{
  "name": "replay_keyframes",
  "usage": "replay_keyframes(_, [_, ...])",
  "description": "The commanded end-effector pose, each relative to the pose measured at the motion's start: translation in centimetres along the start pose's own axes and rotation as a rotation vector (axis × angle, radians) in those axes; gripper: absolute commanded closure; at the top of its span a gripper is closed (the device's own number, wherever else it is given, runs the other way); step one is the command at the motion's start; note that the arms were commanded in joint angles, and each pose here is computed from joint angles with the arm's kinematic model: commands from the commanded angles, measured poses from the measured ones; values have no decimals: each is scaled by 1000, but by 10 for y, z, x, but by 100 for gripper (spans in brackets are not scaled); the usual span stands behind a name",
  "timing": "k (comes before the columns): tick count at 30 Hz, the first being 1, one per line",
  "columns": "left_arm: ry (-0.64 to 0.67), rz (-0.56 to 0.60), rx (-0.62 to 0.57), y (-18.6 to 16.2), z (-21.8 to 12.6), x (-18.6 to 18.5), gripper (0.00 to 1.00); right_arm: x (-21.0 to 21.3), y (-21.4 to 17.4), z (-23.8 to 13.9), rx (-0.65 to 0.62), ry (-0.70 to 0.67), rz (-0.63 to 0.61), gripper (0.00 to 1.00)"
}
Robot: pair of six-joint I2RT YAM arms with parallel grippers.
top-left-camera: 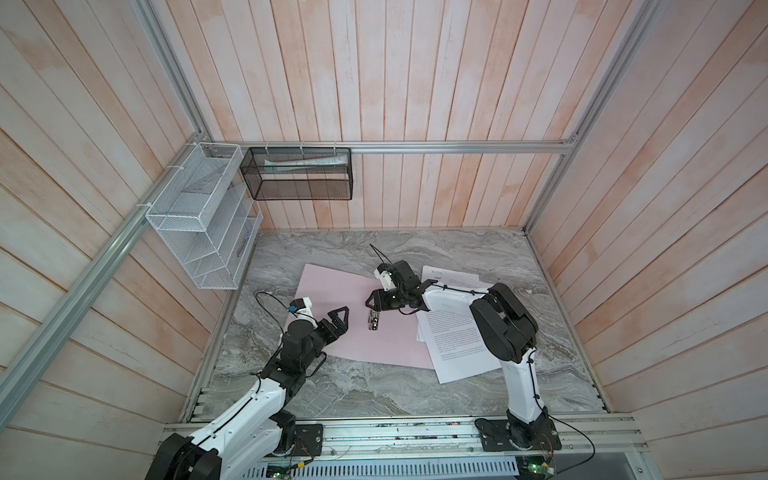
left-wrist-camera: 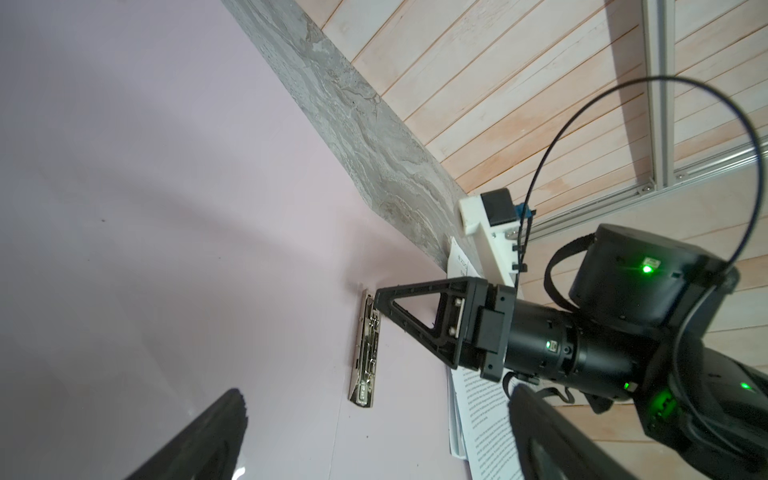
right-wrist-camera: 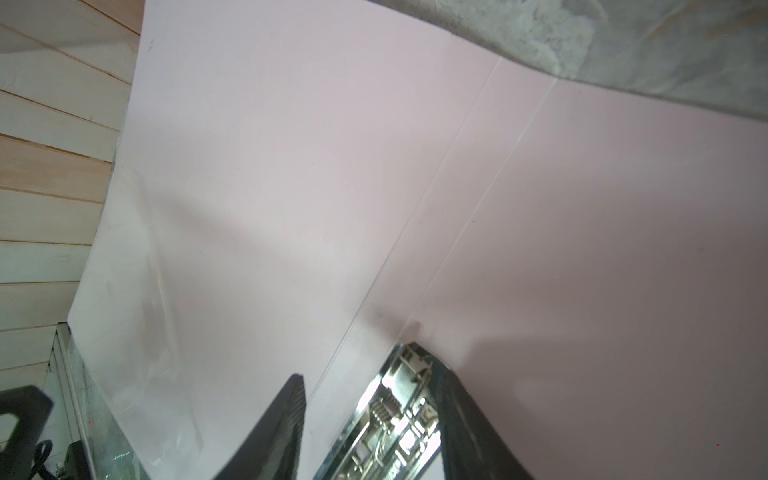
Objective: Put the files into the folder
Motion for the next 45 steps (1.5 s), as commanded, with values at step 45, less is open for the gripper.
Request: replay_keyframes(45, [204, 281, 219, -63, 70, -27, 16, -30, 36, -125, -279, -112, 65, 50])
Point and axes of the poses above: each gripper's point midway between its finger pads, its own z axis out along the fingers, its own x axis along the line the jaws close on, y = z × x, the point moved 2 cm from there along -z, back along the fingers, and after that the axes turned 5 degrees about -z, right-handed, at the moved point
